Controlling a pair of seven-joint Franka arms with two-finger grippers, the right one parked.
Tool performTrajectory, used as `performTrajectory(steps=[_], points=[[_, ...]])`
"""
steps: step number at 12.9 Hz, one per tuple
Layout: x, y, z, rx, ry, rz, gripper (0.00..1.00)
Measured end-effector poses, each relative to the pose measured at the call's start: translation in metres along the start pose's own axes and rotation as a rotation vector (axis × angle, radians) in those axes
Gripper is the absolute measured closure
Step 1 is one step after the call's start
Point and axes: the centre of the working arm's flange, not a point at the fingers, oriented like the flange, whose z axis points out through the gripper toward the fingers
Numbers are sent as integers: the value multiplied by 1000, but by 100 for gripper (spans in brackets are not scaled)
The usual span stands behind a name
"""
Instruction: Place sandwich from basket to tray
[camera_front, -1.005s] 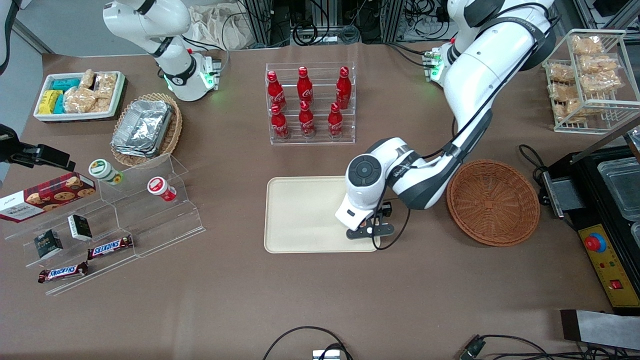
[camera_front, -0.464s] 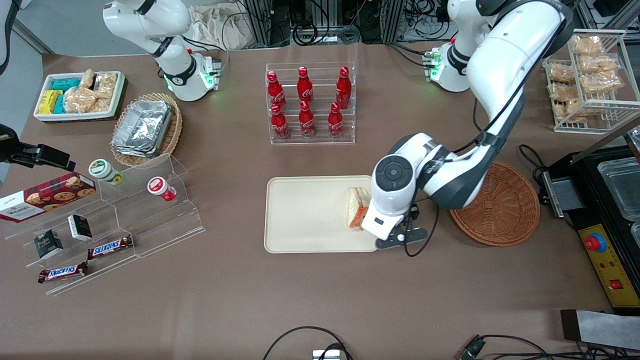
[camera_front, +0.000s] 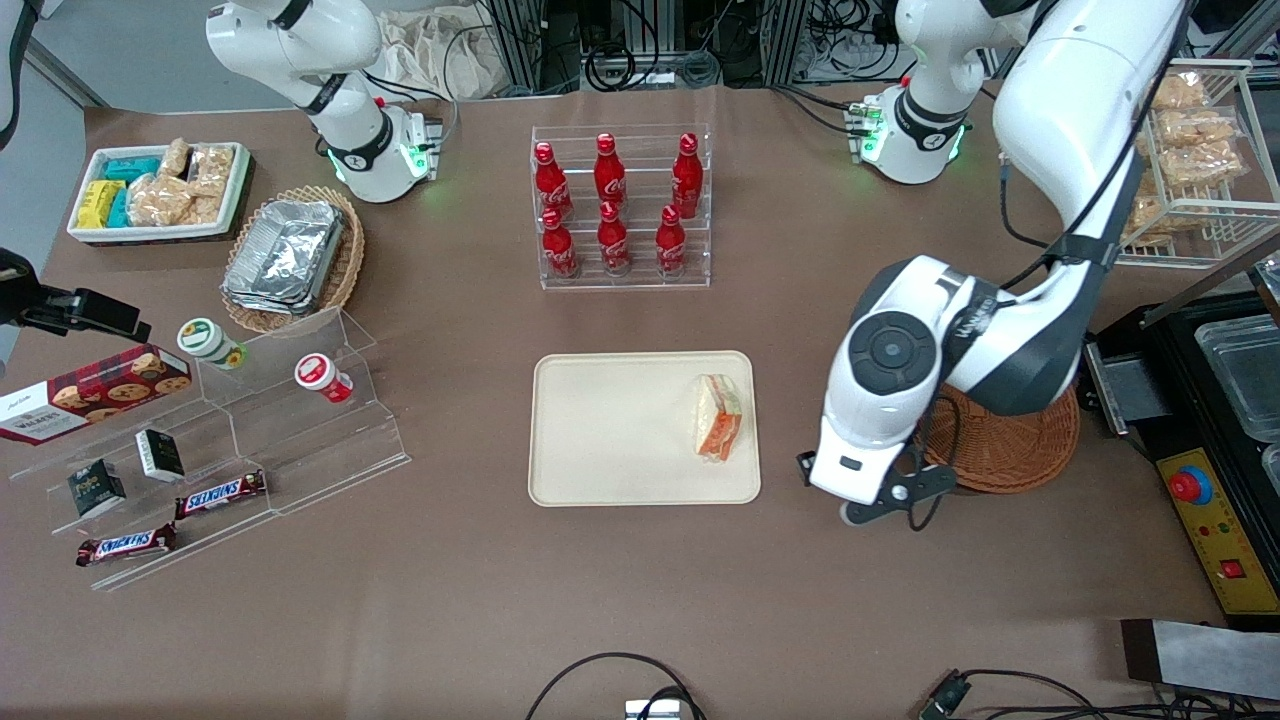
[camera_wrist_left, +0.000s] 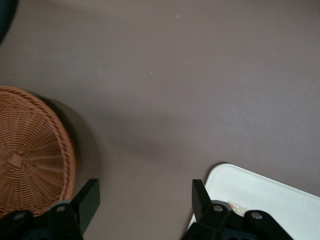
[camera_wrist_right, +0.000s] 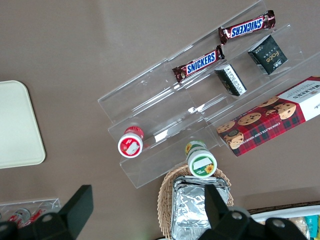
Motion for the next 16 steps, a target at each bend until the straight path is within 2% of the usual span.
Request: performTrajectory(steps=[2, 5, 12, 16], points=[[12, -20, -8, 18, -5, -6, 15], [32, -55, -29, -11, -36, 14, 14], [55, -114, -44, -6, -120, 137, 14], [71, -178, -74, -34, -141, 196, 14]])
